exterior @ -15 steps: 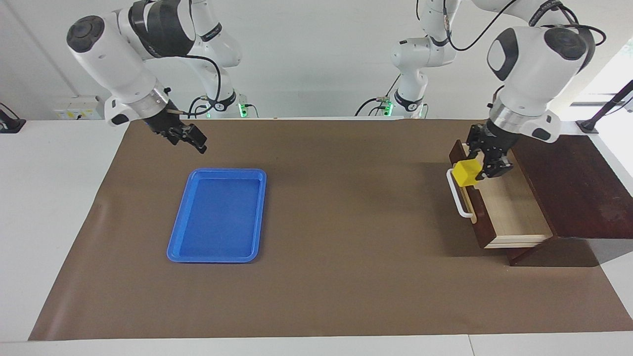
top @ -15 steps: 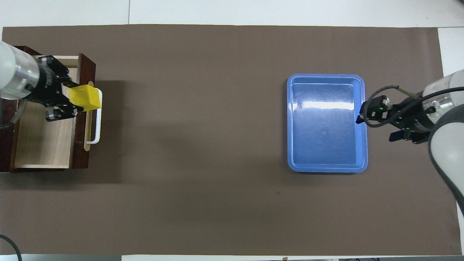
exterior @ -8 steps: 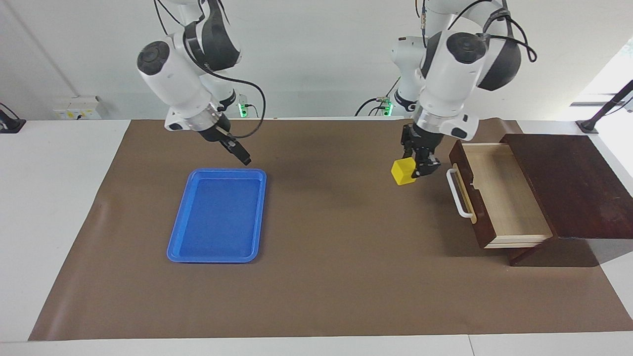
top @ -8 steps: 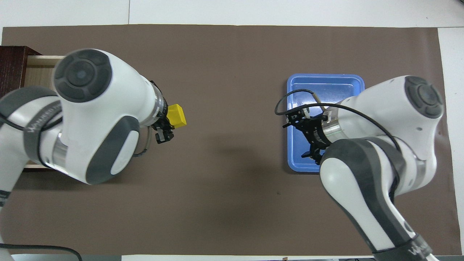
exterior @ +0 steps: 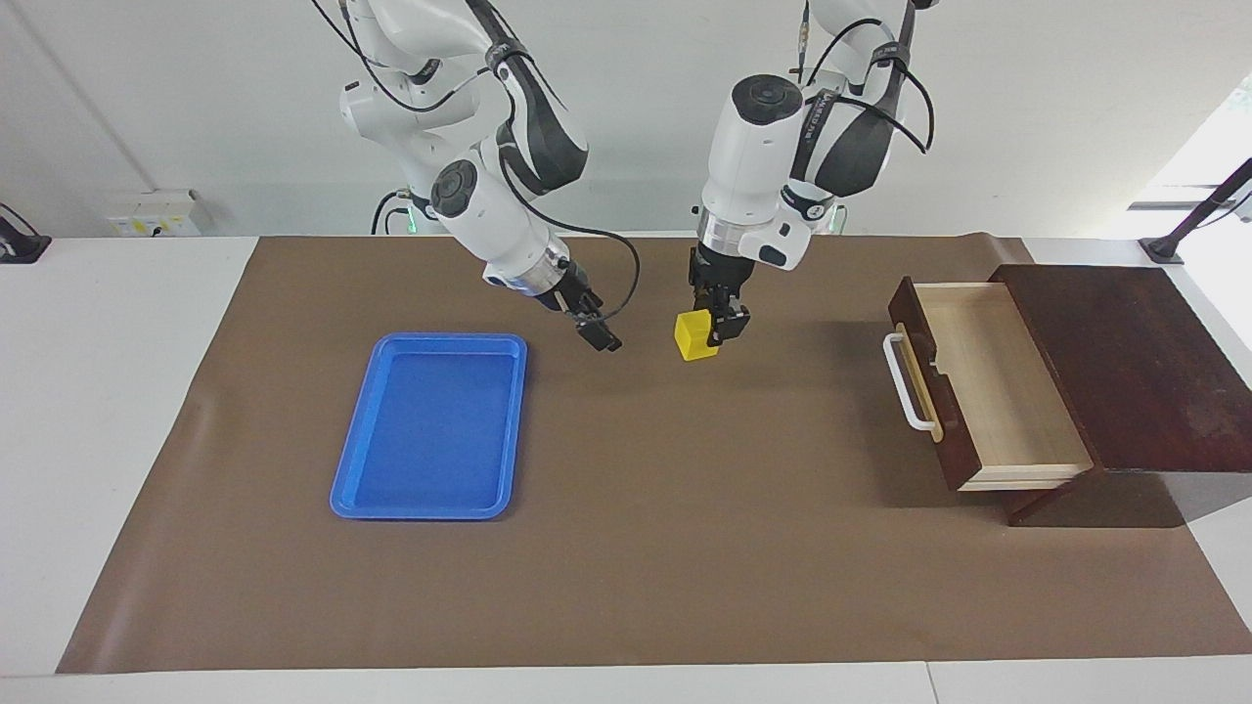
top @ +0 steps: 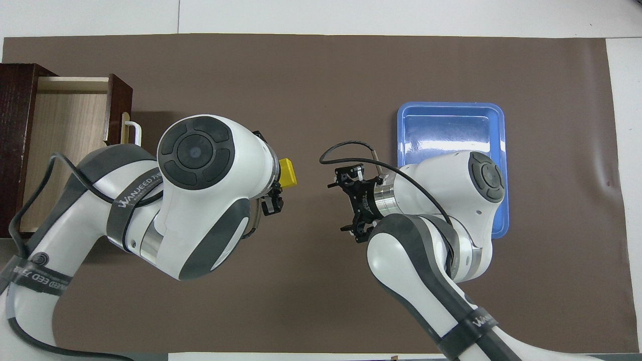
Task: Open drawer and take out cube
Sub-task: 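Lift the cube with the left gripper while the right gripper reaches toward it, then grasp the cube with the right gripper while the left gripper releases it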
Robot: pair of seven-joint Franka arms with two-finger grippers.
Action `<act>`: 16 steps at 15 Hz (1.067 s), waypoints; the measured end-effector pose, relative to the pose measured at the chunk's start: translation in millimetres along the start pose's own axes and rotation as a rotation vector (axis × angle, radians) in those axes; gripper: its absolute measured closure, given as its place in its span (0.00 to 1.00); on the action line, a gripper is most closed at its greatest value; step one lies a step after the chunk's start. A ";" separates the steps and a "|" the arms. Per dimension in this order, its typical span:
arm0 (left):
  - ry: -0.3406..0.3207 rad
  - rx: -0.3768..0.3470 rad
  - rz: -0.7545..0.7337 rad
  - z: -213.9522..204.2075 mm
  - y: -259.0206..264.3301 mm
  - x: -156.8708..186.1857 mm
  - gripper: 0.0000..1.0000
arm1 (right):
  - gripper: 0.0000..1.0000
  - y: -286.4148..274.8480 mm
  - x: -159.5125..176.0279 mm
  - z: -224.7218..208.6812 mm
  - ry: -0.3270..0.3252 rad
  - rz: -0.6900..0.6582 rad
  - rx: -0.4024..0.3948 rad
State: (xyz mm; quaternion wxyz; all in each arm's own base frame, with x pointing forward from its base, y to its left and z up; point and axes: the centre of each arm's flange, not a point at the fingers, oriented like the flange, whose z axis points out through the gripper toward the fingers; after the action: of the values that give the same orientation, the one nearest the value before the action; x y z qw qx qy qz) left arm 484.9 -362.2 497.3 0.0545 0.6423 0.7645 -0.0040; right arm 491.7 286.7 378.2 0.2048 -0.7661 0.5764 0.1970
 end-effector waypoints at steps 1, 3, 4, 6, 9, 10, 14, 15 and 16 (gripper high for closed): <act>-0.002 0.000 0.007 2.6 -6.4 -5.5 0.45 | 0.00 -0.4 0.6 9.8 -0.022 0.029 0.002; -0.008 -0.002 0.017 8.3 -15.6 -12.6 0.45 | 0.00 -5.2 4.9 24.2 -0.072 0.093 0.008; -0.007 -0.001 0.022 11.0 -18.5 -14.0 0.45 | 0.00 -10.1 6.6 25.9 -0.091 0.114 0.014; -0.002 0.005 0.030 17.8 -23.9 -15.4 0.45 | 0.00 -20.3 6.7 21.0 -0.116 0.133 0.033; 0.002 0.009 0.034 22.4 -26.9 -15.6 0.45 | 0.00 -31.8 -2.2 9.7 -0.151 0.135 0.056; 0.001 0.009 0.037 22.7 -28.8 -17.1 0.45 | 0.00 -33.6 -5.4 7.7 -0.156 0.131 0.057; -0.004 0.007 0.042 27.1 -36.3 -22.3 0.45 | 0.00 -30.9 -18.5 14.1 -0.161 0.111 0.045; -0.006 0.005 0.041 27.4 -36.2 -22.4 0.45 | 0.00 -29.5 -22.2 16.8 -0.161 0.105 0.040; -0.009 0.003 0.041 27.4 -35.8 -22.4 0.45 | 0.00 -28.6 -24.5 18.5 -0.162 0.102 0.036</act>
State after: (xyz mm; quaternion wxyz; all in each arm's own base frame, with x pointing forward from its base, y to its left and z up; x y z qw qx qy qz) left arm 455.6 -392.5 469.7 0.0570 0.6577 0.7511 -0.0066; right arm 511.7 323.5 378.4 0.2542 -0.7135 0.5999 0.2579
